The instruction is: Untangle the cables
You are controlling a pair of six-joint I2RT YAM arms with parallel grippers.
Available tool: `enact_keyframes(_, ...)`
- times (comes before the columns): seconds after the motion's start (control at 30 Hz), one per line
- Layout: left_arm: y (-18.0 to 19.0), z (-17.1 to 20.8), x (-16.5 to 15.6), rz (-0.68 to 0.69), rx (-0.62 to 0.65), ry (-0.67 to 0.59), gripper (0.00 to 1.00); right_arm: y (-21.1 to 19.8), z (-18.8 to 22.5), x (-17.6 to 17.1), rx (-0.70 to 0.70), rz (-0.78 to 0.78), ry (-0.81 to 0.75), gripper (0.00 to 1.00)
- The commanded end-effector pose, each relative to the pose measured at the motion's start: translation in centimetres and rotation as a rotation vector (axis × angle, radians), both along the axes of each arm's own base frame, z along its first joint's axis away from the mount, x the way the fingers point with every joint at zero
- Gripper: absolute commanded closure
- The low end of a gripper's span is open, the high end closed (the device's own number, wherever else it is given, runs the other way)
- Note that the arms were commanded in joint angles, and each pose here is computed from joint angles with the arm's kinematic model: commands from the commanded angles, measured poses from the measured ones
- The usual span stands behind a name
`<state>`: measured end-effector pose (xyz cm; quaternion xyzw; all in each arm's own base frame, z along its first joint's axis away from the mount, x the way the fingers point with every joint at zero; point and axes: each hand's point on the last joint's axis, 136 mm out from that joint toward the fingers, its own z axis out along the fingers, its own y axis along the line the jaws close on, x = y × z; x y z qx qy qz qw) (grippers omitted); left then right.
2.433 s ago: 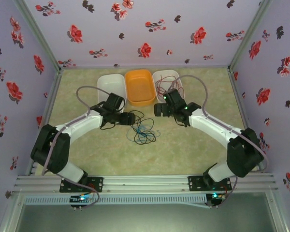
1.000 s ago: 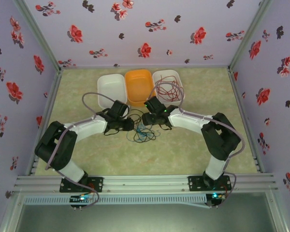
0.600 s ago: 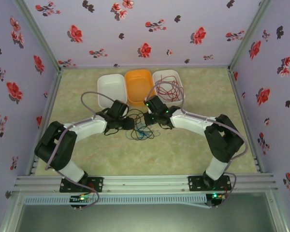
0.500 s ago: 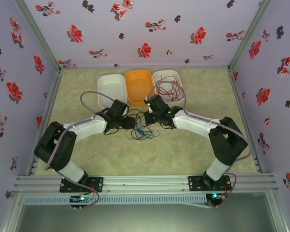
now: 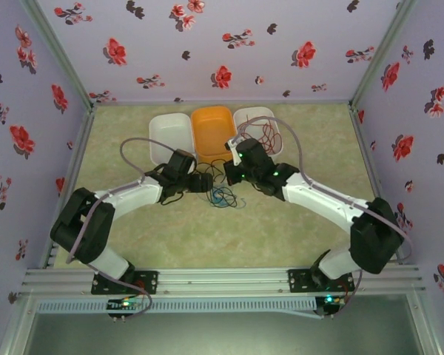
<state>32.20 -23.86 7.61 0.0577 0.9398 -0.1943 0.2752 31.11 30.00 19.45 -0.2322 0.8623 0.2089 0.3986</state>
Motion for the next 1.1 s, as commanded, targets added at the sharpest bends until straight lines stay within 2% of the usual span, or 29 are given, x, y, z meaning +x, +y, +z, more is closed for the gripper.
enact_keyframes(0.0, -0.3, 1.1, 1.2, 0.013, -0.022, -0.044, 0.18, -0.3, 3.6, 0.0, 0.035, 0.000, -0.102, 1.00)
enact_keyframes(0.5, 0.7, -1.3, -0.9, 0.014, 0.005, 0.022, 0.20, -3.8, 13.5, -1.6, 0.107, -0.039, -0.316, 1.00)
enact_keyframes(0.7, 1.2, -1.1, -1.7, 0.026, -0.014, 0.011, 0.22, -5.0, 16.7, -2.8, 0.150, -0.038, -0.385, 1.00)
enact_keyframes(0.83, 1.6, 0.2, -1.8, 0.034, -0.025, -0.031, 0.22, -5.8, 18.7, -3.8, 0.179, -0.028, -0.428, 1.00)
enact_keyframes(0.97, 1.7, 3.3, -1.6, 0.038, -0.086, -0.132, 0.21, -6.4, 19.9, -4.3, 0.179, -0.026, -0.457, 1.00)
enact_keyframes(1.03, 1.6, 5.4, -1.5, 0.030, -0.134, -0.204, 0.18, -6.5, 20.0, -4.3, 0.175, -0.027, -0.461, 1.00)
enact_keyframes(1.07, 1.5, 6.6, -1.5, 0.028, -0.160, -0.246, 0.13, -6.4, 20.0, -4.3, 0.176, -0.025, -0.460, 1.00)
